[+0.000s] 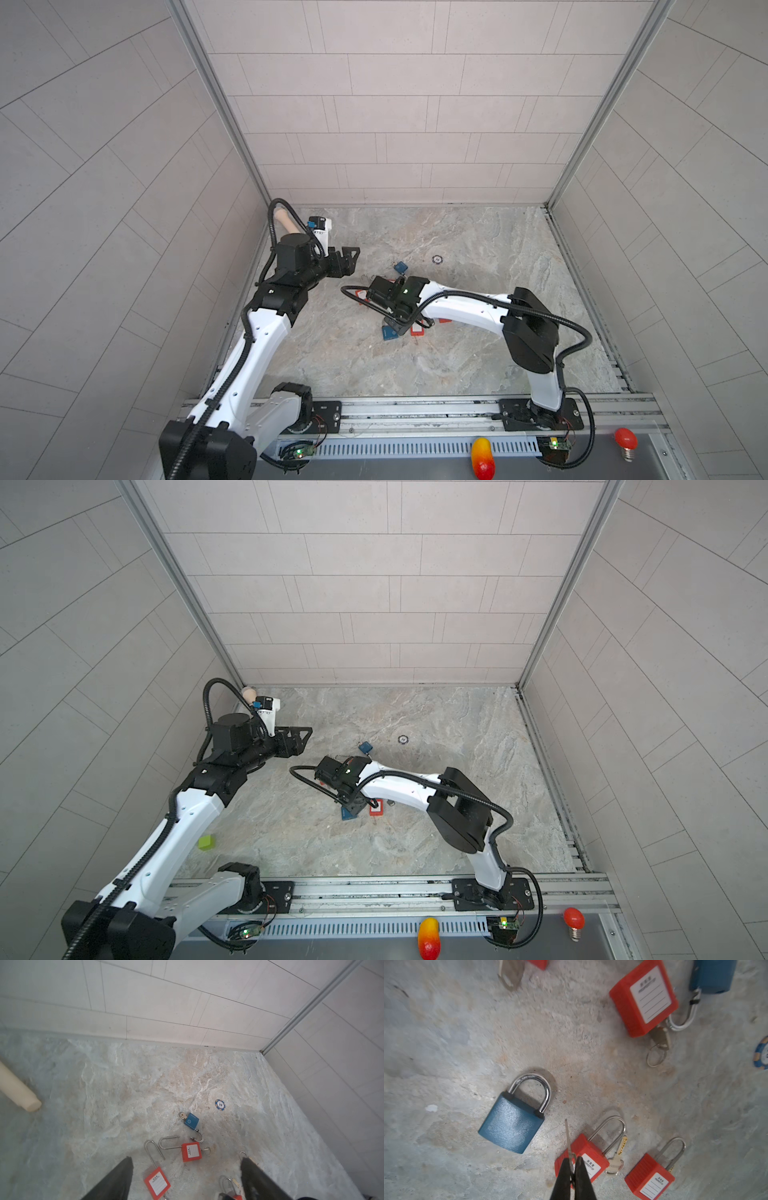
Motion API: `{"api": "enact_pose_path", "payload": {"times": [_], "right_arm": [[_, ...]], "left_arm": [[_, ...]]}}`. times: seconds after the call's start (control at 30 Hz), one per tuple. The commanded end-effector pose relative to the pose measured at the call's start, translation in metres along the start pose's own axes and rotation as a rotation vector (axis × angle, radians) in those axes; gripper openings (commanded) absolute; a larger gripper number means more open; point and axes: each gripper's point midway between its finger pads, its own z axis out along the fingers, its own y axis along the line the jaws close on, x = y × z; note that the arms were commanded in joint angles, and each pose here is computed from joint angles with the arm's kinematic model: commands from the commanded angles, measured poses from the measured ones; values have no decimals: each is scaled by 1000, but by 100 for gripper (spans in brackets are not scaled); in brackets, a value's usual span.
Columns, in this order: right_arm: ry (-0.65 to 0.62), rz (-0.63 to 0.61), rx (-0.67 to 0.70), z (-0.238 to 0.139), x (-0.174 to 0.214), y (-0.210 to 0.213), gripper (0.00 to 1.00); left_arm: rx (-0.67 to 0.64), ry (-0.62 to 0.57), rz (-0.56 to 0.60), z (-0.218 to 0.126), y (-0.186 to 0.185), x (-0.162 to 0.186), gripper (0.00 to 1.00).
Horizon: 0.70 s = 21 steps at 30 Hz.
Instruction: Lock with the key
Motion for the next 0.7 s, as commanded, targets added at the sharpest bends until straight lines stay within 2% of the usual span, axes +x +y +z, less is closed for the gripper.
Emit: {"api": "enact_pose_path", "payload": {"times": [0.0,0.3,0.47,0.6,0.67], "right_arm": [[85,-19,-21,2,10,-5,0],[177,-43,-105,25,15,9,0],[186,-72,-178,22,15,23,11],[167,-64,-179,14,13,25,24],[158,-46,-168,10,12,23,35]], "left_arm": [[16,-3,-105,-10,-5,-4,98],[-52,-28,-105,-29,3,0,100],[-82,-63,-107,-42,5,-1,100],[-84,-53,-96,-46,4,1,100],[-83,-49,-95,-48,3,2,100]]}}
